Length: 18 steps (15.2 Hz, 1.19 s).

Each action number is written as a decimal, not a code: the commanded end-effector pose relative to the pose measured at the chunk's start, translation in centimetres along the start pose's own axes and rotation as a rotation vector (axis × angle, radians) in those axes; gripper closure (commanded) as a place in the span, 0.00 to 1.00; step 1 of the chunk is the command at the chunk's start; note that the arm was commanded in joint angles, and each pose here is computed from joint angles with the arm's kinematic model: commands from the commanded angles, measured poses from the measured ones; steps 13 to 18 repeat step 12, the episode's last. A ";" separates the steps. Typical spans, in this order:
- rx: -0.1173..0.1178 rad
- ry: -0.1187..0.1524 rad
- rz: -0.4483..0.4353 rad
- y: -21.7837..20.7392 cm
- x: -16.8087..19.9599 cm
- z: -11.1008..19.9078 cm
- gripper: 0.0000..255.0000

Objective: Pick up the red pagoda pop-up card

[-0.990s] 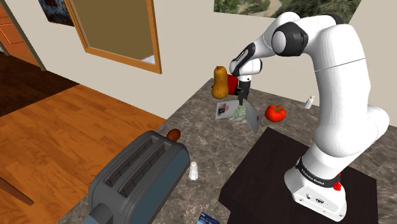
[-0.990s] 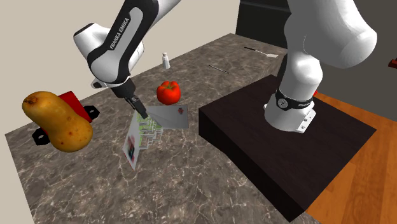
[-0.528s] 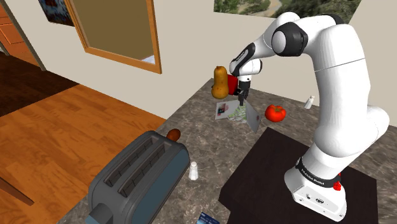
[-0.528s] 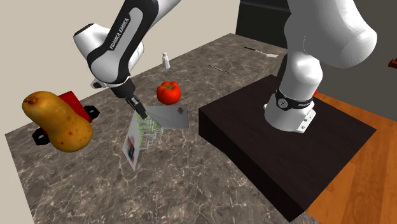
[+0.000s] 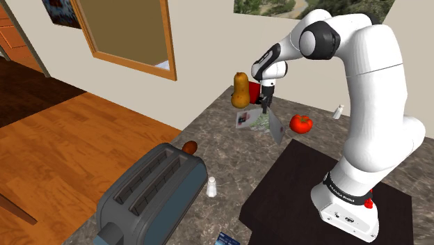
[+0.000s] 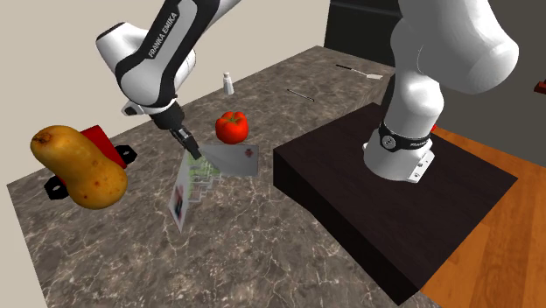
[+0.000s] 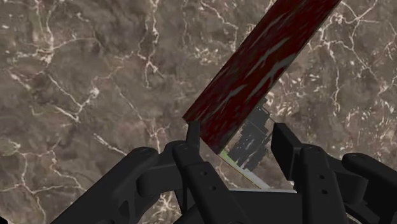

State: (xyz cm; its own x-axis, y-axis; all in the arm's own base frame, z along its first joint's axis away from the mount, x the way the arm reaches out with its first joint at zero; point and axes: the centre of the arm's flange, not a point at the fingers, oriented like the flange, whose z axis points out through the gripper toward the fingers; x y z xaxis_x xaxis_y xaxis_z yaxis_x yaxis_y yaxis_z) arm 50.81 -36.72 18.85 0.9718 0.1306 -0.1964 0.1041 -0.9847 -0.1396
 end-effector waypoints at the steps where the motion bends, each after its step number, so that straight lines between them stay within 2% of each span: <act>1: 0.000 0.000 0.000 -0.1 -0.3 -1.1 1.00; 10: 0.000 0.000 0.000 -0.8 -1.2 -5.7 1.00; 18: 0.000 0.000 0.000 -0.8 -1.3 -5.8 1.00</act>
